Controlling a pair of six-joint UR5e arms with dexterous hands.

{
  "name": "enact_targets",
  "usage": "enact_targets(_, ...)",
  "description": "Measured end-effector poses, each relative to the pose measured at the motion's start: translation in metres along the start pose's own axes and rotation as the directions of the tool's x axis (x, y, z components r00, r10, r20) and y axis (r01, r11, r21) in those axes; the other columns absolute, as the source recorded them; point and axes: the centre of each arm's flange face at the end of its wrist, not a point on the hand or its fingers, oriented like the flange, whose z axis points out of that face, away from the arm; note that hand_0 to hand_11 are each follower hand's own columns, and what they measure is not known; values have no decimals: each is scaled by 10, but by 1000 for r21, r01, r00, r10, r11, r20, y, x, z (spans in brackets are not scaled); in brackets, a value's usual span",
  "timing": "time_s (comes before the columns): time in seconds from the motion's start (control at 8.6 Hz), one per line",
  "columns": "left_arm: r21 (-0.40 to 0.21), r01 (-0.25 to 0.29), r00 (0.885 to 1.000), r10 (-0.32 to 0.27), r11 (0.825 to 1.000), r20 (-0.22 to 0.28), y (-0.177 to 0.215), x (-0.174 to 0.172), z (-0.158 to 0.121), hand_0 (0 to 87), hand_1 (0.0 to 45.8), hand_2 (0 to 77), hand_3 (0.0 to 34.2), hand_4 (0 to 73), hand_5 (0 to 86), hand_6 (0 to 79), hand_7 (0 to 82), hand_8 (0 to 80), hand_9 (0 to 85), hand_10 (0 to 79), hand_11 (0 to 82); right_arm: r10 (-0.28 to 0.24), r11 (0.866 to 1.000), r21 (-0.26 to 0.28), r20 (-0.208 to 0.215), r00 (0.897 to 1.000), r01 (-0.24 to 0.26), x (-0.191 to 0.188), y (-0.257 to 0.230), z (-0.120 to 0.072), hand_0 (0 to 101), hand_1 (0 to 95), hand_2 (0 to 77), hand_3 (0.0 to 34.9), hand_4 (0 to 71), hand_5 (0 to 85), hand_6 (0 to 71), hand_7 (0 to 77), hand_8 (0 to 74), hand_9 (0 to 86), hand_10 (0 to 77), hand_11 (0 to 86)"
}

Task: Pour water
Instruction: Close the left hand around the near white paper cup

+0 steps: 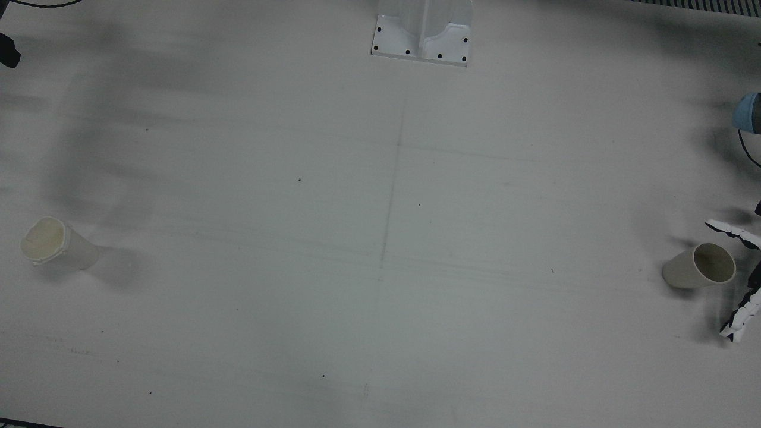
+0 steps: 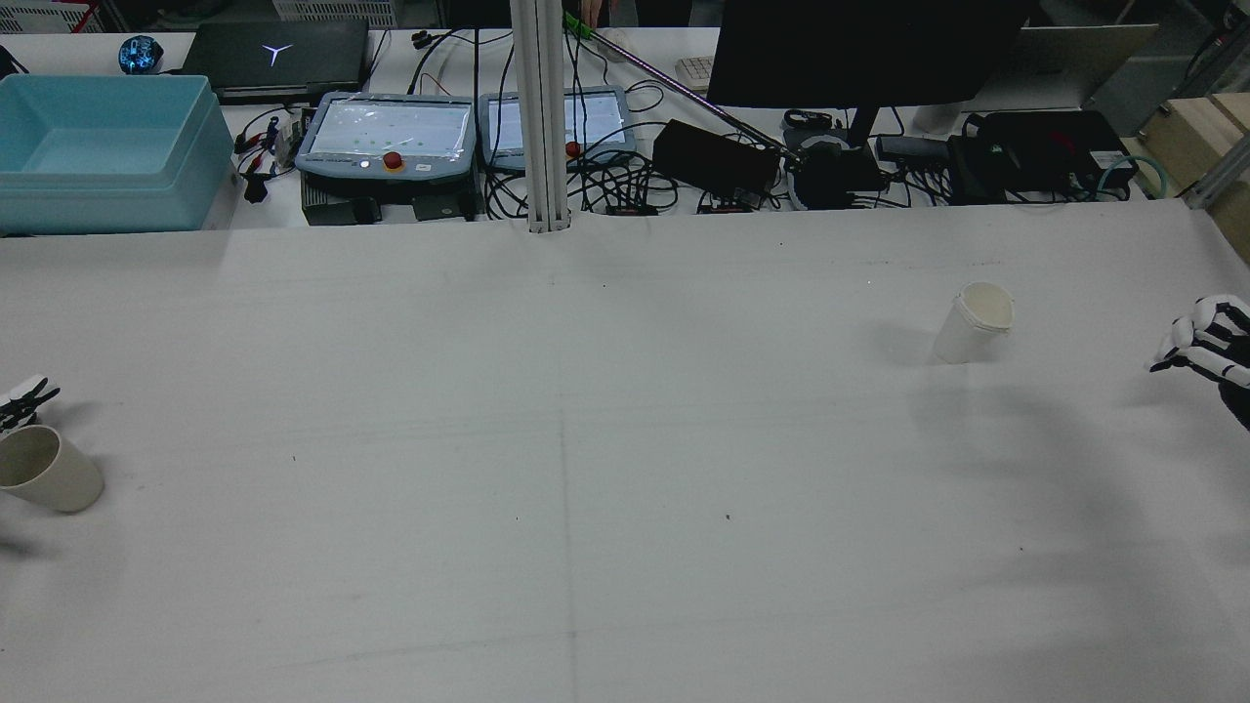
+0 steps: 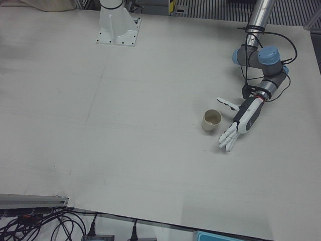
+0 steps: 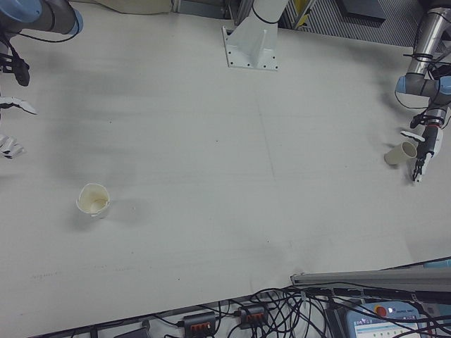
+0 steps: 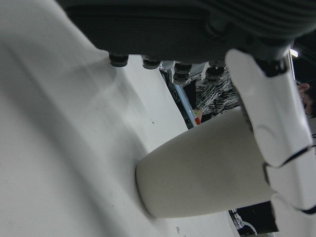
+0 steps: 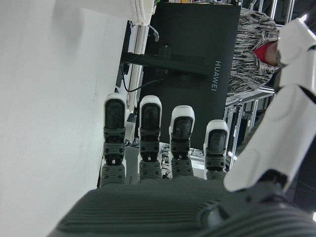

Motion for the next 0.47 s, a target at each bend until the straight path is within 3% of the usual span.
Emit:
enact_targets(0.12, -2, -1, 1000, 1, 1000, 5, 2, -2, 1, 490, 114, 82, 107, 114, 5, 11, 125, 0, 16, 5, 22, -1, 1000, 0, 0, 1000, 1, 0, 0, 0, 462, 109, 213, 109, 22, 704, 382, 622, 349, 513, 295, 442)
enact_targets(0.47, -22, 3, 1000, -3, 1000, 25, 12, -11, 7, 500, 136, 82, 99, 109, 5, 11, 125, 0, 16, 0, 11, 0, 1000, 0, -2, 1000, 0, 0, 0, 0, 461, 109, 213, 110, 44, 704, 382, 622, 349, 496, 295, 442)
